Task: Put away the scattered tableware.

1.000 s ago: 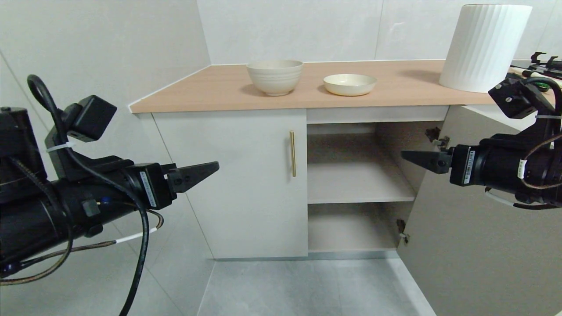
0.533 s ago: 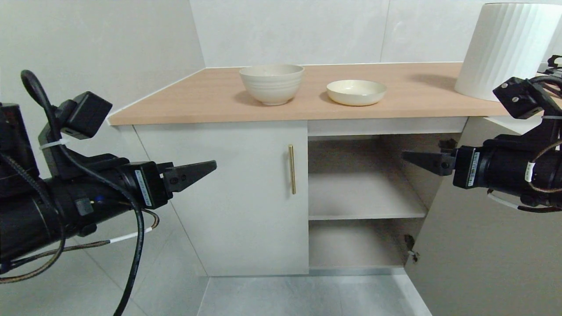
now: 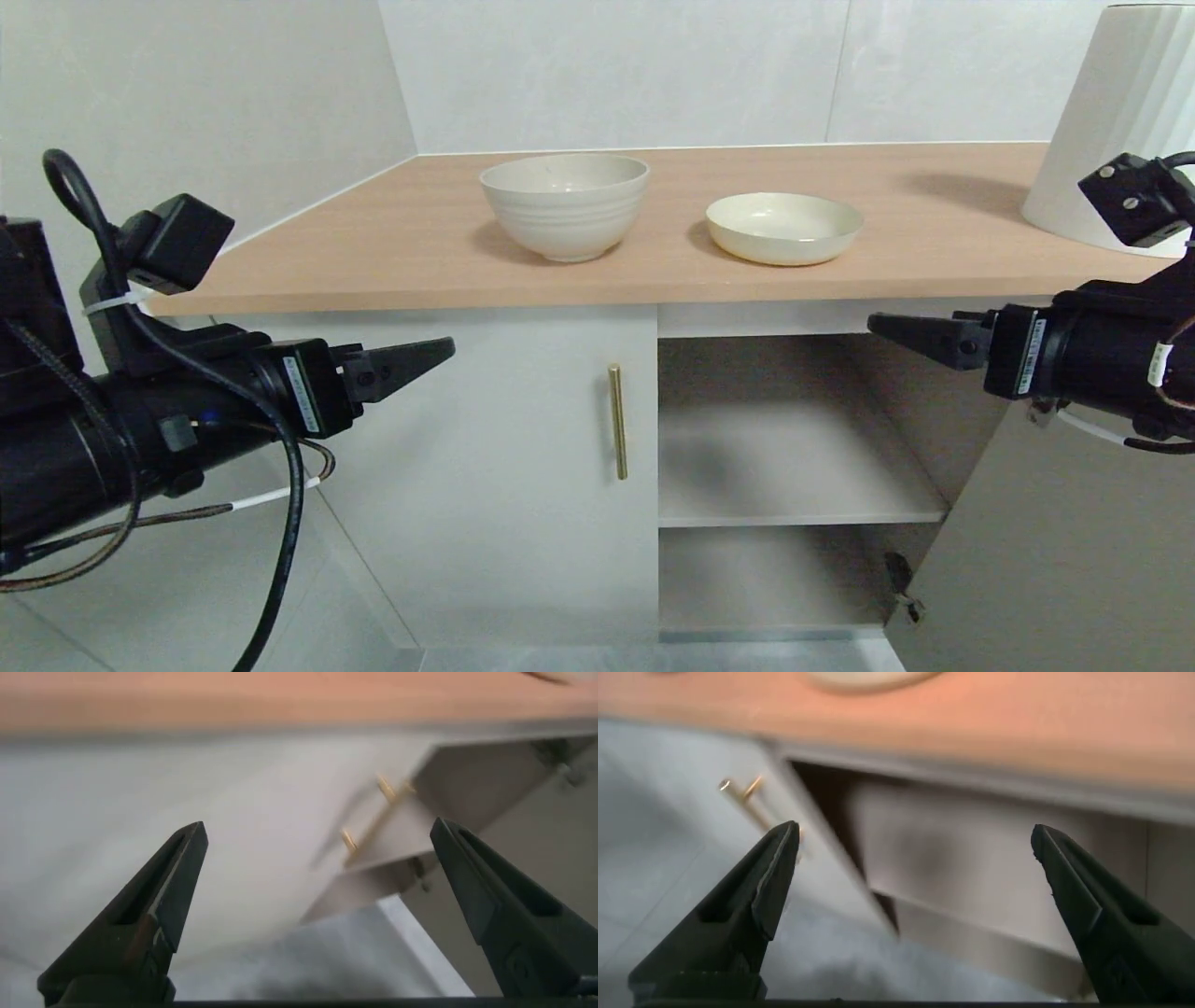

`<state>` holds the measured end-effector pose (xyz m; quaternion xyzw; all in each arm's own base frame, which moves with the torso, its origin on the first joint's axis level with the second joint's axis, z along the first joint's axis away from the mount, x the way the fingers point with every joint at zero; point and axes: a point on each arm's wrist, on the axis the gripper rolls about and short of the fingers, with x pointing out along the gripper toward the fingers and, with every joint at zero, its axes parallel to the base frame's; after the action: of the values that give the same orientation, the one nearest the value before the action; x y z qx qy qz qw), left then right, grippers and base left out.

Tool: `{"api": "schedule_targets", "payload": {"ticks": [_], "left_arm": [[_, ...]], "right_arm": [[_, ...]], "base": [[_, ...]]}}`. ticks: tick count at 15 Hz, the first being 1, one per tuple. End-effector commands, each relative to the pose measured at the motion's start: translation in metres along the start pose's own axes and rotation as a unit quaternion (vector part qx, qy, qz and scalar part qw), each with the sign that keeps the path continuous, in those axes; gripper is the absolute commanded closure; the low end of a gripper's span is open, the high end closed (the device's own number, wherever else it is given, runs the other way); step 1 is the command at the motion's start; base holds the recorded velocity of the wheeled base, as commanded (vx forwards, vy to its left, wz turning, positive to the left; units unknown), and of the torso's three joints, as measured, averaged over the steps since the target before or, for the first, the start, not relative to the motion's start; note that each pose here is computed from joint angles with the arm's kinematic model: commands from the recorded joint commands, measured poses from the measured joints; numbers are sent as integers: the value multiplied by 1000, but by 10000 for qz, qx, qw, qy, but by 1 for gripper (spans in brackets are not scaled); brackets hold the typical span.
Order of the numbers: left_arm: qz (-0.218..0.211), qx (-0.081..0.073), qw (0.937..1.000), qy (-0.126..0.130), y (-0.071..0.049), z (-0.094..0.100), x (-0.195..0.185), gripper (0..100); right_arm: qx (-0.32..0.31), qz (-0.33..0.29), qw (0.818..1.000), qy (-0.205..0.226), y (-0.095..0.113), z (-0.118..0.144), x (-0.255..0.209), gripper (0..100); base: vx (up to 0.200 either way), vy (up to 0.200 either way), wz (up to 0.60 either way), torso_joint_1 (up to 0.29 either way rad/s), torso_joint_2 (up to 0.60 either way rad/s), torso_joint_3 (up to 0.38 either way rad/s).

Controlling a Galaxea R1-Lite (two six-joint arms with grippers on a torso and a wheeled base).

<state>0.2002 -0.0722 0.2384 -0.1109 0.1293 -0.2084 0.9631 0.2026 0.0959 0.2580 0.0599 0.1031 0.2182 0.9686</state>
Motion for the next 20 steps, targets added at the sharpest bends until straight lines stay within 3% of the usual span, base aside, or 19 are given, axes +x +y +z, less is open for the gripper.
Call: {"api": "schedule_targets", "payload": {"ticks": [1, 3, 7, 10, 16, 18, 20], "left_arm": [[15, -3, 10000, 34, 1, -1, 2, 0], [3, -5, 10000, -10, 0, 0, 0, 0], [-1, -3, 10000, -25, 0, 1, -1, 0], [-16, 4, 10000, -84, -1, 2, -5, 0], [-206, 16, 9996, -175, -4, 6, -13, 0], [-210, 7, 9997, -159, -4, 6, -12, 0], [-206, 5, 9997, -144, -3, 5, -11, 0]], "right_arm": [[-31, -4, 10000, 25, -1, -3, -2, 0], [-414, -18, 9991, 15, -2, -10, -1, 0], [-507, 55, 9971, -563, -3, -13, -1, 0], [-539, 66, 9967, -608, -3, -14, -1, 0], [-830, 132, 9940, -694, 0, -16, -15, 0], [-930, 487, 9912, -806, 11, -17, -34, 0], [-1017, 813, 9910, -299, 22, -12, -53, 0]], "base": [[0, 0, 0, 0, 0, 0], [0, 0, 0, 0, 0, 0], [0, 0, 0, 0, 0, 0], [0, 0, 0, 0, 0, 0], [0, 0, 0, 88, -312, -260], [0, 0, 0, 134, -517, -305], [0, 0, 0, 120, -398, -244]]}}
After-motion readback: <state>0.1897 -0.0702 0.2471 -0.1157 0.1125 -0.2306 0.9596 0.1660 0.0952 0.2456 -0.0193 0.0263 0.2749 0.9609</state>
